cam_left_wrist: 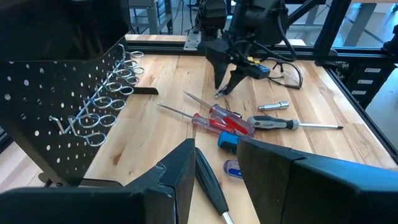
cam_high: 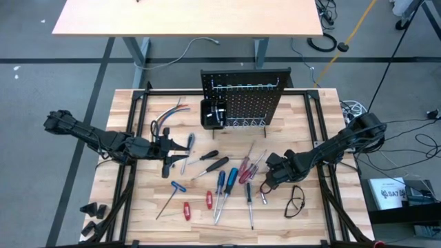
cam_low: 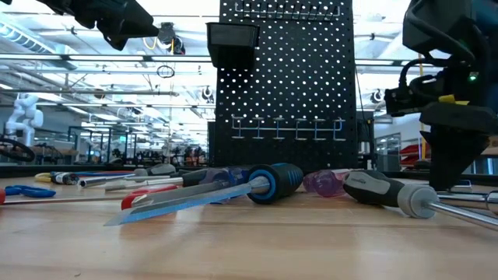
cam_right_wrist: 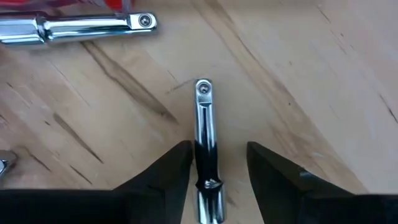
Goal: Hang tools onto peg board
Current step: Put the extension bar in the black bin on the peg board
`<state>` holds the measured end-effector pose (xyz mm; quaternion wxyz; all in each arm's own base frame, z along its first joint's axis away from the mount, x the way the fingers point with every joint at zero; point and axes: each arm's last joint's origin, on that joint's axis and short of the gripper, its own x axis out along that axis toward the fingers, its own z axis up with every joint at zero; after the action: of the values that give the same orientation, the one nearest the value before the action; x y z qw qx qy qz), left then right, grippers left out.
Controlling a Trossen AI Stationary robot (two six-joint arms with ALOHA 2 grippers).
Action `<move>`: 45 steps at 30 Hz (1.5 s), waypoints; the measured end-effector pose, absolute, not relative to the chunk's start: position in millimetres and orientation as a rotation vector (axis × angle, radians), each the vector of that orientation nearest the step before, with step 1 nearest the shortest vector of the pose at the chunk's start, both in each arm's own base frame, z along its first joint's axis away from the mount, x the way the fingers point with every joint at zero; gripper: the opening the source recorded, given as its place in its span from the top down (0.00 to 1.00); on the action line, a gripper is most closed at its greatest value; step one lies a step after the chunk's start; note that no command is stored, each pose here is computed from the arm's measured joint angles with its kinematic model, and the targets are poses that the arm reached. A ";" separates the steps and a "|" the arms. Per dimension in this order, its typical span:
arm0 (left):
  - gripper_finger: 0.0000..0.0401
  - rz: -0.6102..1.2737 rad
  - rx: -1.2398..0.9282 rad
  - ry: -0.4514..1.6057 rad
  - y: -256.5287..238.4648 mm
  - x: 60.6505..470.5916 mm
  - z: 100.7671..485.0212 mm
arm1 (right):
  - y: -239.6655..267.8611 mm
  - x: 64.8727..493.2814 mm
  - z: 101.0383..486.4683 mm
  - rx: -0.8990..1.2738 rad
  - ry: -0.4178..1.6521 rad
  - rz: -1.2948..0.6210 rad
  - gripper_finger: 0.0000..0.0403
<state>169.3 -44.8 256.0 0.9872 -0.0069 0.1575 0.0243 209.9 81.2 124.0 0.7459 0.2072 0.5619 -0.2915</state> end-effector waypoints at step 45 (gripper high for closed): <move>0.68 -0.053 0.090 0.095 -55.8 171.2 273.8 | 78.9 337.9 381.2 0.029 0.173 -0.555 0.93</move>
<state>171.2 -55.8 273.8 0.9975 0.0448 0.0475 -0.0262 337.9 78.9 381.2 0.9580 0.0144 0.0852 -0.2735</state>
